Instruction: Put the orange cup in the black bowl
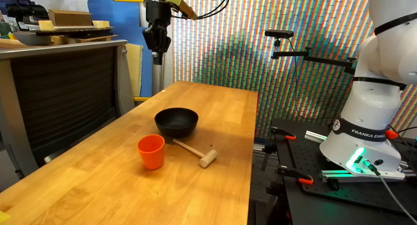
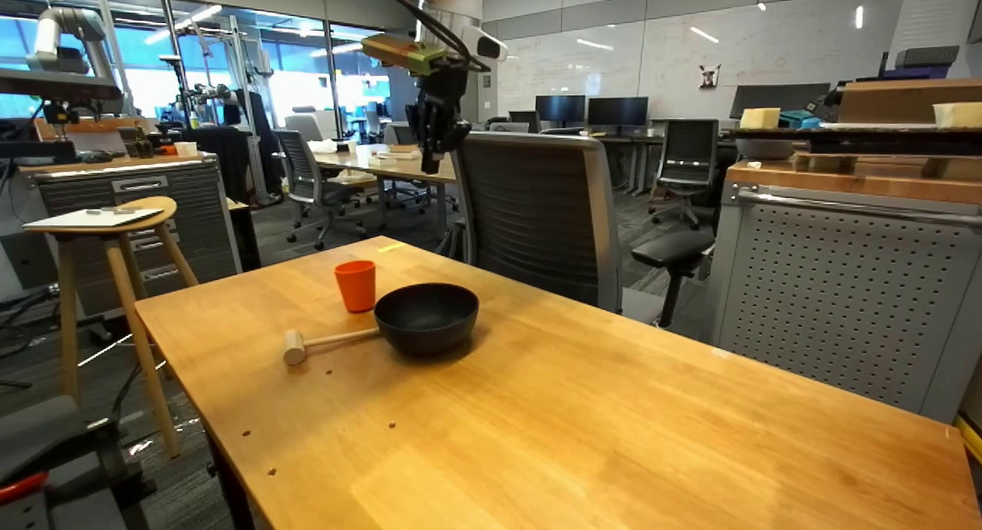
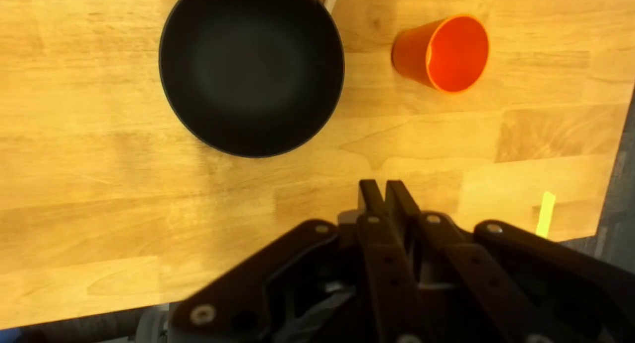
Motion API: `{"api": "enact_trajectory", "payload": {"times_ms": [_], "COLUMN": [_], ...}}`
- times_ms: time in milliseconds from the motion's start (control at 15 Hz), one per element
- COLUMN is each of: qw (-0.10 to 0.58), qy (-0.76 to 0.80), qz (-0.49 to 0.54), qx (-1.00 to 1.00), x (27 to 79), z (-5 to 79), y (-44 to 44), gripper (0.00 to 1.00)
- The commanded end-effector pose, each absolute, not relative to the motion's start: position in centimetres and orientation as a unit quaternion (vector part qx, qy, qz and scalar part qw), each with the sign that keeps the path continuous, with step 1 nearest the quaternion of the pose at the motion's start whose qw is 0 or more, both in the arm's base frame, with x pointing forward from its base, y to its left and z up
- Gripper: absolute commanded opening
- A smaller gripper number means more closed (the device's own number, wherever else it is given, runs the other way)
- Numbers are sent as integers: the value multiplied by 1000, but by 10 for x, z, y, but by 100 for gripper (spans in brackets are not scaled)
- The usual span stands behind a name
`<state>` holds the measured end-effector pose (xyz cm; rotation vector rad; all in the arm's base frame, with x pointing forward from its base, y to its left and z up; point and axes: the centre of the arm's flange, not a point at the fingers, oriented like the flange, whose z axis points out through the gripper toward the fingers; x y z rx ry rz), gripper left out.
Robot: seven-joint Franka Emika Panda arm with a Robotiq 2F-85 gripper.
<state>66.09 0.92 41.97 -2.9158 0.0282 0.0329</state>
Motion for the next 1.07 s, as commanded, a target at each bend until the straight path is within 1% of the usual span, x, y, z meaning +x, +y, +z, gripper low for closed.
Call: {"api": "enact_trajectory", "payload": {"times_ms": [0, 200, 467, 533, 667, 800, 1000], "qw": [86, 64, 43, 35, 16, 0, -7], "qy": [-3, -14, -47, -61, -91, -121, -157], "qz": [-29, -44, -23, -10, 12, 27, 46], "qx": [-996, -997, -998, -997, -996, -992, -986], "x": [641, 640, 641, 642, 642, 640, 637], "z": [431, 432, 413, 404, 388, 375, 363], "y": [18, 27, 52, 63, 86, 110, 136], "gripper": [11, 11, 11, 36, 37, 51, 76]}}
